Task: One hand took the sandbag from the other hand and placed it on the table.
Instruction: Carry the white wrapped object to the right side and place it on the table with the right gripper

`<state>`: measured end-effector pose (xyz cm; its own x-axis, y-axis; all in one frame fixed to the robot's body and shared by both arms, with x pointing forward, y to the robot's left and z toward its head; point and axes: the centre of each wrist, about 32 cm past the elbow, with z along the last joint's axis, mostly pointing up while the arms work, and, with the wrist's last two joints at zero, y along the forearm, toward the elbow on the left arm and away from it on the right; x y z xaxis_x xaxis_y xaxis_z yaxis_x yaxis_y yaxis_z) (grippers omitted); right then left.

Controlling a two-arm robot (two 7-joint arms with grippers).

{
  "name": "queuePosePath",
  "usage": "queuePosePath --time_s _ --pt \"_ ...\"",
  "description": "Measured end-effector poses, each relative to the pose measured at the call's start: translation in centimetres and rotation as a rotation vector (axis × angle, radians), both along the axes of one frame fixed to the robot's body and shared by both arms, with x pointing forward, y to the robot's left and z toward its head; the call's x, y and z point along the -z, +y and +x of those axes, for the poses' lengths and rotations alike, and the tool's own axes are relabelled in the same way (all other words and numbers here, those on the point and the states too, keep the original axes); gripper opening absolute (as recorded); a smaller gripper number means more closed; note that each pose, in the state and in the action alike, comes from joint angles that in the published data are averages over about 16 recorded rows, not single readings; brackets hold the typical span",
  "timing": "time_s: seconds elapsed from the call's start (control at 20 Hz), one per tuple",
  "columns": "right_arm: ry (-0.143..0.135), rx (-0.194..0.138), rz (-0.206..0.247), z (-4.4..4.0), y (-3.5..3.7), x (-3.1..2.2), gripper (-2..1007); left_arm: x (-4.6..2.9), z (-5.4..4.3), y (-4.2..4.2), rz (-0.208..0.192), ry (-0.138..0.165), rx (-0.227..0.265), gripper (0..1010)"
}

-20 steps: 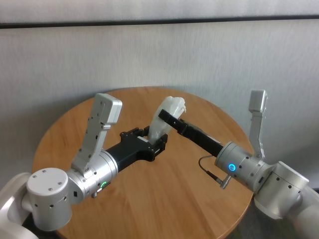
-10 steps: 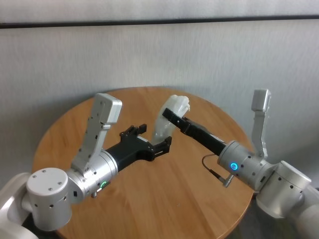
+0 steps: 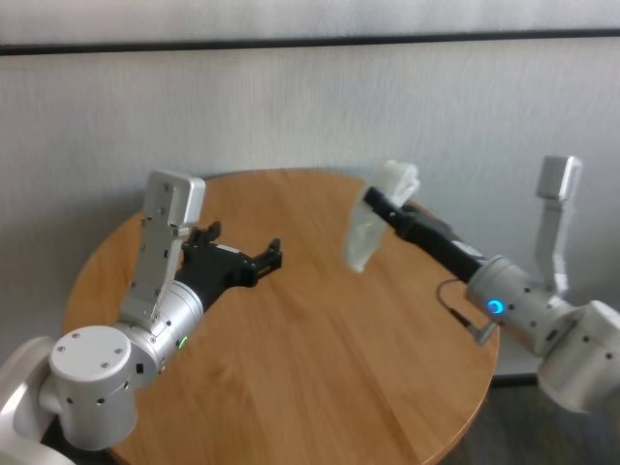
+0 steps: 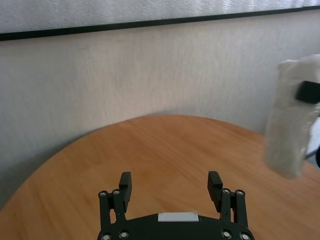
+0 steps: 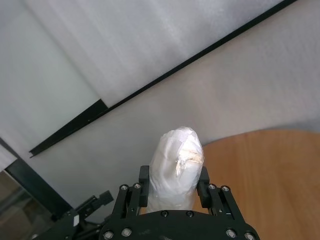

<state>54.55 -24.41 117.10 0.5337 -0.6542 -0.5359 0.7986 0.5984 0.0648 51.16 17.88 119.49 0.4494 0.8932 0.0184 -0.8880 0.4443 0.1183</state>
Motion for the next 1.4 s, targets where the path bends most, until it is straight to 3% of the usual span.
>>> queuePosePath --time_s 0.2,0.4,0.85,1.1,1.4 --pt "-0.02 0.04 -0.042 -0.81 -1.44 -0.73 545 -0.35 -0.19 -0.24 0.006 -0.015 -0.082 1000" --pt "-0.03 0.069 -0.085 -1.93 -2.68 -1.32 545 -0.71 -0.39 -0.47 0.001 -0.027 -0.129 1000" --pt "-0.006 0.113 -0.207 -4.32 -4.65 -2.03 545 -1.52 -0.94 -1.11 0.005 -0.044 -0.149 1000" --pt "0.014 0.127 -0.284 -4.54 -5.24 -2.3 545 -1.79 -1.13 -1.38 0.012 -0.046 -0.137 1000" --pt "0.037 0.12 -0.374 -3.66 -5.43 -2.6 545 -1.91 -1.22 -1.52 0.017 -0.045 -0.13 1000"
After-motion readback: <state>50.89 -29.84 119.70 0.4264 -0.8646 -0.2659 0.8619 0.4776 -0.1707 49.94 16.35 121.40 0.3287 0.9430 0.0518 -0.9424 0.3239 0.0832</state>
